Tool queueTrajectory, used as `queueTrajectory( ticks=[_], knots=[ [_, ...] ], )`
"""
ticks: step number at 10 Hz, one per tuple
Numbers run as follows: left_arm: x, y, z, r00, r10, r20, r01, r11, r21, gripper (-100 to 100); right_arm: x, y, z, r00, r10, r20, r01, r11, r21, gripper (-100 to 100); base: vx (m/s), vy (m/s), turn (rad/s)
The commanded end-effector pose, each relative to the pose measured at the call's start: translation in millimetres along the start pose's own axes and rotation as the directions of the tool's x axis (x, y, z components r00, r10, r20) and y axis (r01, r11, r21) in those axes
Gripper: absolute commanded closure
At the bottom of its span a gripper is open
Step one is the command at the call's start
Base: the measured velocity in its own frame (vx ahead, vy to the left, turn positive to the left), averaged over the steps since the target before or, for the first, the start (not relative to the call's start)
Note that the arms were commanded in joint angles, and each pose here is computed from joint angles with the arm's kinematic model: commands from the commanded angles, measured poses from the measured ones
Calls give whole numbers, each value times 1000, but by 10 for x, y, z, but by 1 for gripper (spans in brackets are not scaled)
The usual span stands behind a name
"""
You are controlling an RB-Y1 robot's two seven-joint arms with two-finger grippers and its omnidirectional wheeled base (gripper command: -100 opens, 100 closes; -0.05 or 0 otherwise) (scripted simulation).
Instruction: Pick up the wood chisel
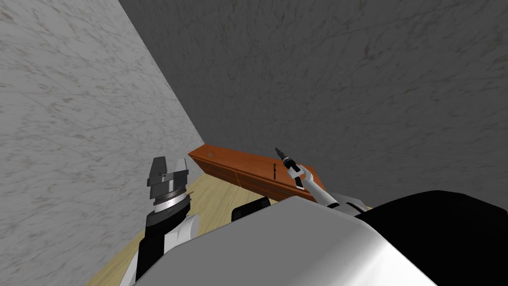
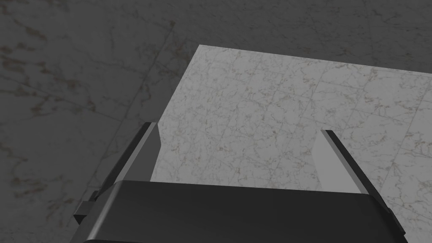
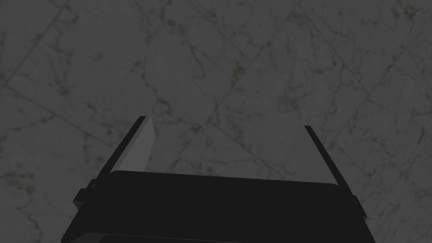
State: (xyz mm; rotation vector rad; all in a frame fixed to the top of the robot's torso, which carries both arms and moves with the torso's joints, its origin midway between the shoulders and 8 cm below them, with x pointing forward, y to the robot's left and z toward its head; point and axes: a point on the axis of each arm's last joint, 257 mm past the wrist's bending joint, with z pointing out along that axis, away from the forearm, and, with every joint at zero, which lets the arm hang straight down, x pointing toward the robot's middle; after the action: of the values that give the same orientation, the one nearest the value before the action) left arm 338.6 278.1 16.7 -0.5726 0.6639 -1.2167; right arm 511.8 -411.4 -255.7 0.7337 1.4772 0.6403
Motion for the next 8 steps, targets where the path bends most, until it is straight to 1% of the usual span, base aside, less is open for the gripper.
queueTrajectory(
  ticks=[1,2,3,4,5,6,7,8],
  knots=[
    [0,0,0,1000,0,0,0,1000,0,0,13,-219,-30,1000,-14,-10,14,998,53,-100,-21,-9,129],
    [-1,0,-1,1000,0,0,0,1000,0,0,13,-219,-30,1000,-14,-10,14,998,53,-100,-8,-3,-19],
    [-1,0,-1,1000,0,0,0,1000,0,0,-21,-351,-7,999,-39,-17,41,995,88,-100,-14,2,244],
    [0,0,0,1000,0,0,0,1000,0,0,1,-476,-38,999,-39,-22,41,993,113,-100,-16,-6,166],
    [-1,0,0,1000,0,0,0,1000,0,0,12,-535,-54,999,-39,-25,41,991,125,-100,-8,-4,-23],
    [-1,0,-1,1000,0,0,0,1000,0,0,-8,-751,-72,997,-60,-37,66,982,177,-100,-16,7,230],
    [0,0,0,1000,0,0,0,1000,0,0,10,-854,-106,997,-59,-42,67,978,197,-100,-16,1,156],
    [-1,0,-1,1000,0,0,0,1000,0,0,-21,-983,-111,996,-79,-52,88,969,231,-100,-22,6,254]
  ],
)
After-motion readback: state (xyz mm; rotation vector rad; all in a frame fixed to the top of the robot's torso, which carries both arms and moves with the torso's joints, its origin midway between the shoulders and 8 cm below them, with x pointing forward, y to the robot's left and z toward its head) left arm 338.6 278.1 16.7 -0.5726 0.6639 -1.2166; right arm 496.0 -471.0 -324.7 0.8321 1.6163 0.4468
